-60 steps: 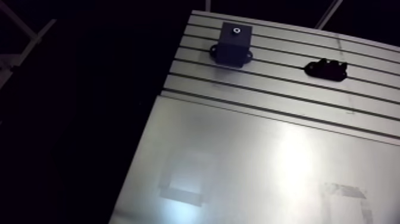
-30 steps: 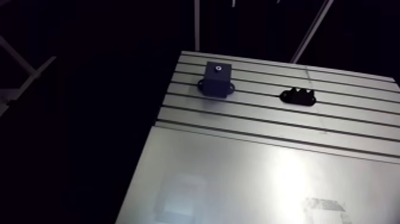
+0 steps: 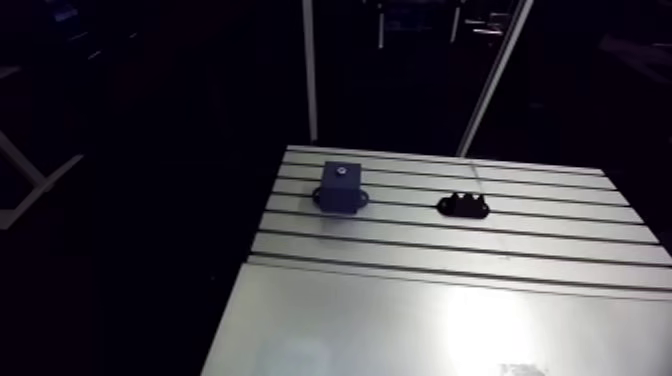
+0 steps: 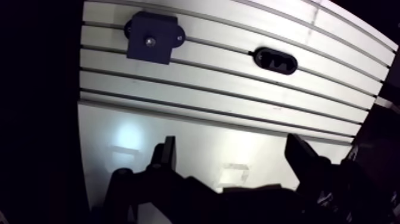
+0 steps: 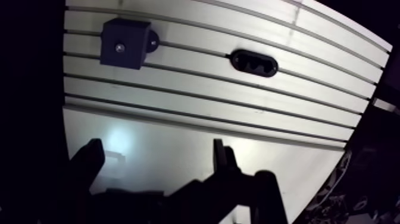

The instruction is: Pick up the M10 bolt and insert it into the hole until fully seated.

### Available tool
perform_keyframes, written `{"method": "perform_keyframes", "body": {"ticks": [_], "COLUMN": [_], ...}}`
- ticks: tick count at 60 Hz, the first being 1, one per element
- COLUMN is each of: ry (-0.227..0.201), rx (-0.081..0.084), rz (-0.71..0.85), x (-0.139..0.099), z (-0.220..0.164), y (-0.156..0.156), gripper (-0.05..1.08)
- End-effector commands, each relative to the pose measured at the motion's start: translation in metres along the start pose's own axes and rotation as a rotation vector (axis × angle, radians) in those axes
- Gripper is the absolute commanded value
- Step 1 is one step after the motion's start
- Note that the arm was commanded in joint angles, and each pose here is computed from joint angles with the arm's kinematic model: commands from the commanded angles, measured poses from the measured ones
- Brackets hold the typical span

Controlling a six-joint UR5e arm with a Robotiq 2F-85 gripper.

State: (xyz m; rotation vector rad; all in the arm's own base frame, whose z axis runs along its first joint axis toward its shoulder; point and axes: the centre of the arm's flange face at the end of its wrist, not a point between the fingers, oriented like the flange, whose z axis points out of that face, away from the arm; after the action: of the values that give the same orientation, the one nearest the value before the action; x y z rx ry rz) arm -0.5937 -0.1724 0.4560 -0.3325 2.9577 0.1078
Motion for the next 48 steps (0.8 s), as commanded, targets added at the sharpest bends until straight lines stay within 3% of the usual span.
{"method": "perform_keyframes", "body": {"ticks": [1, 31, 48], "ry": [0.114, 0.097, 0.126], "rx": [0.008, 0.009, 0.011], "rz": [0.2, 0.188, 0.196], "x": [-0.071, -0.072, -0.072], "z": [-0.035, -0.03, -0.045], "y": [0.054, 0.049, 0.054], "gripper": [0.01, 0.01, 0.01]}}
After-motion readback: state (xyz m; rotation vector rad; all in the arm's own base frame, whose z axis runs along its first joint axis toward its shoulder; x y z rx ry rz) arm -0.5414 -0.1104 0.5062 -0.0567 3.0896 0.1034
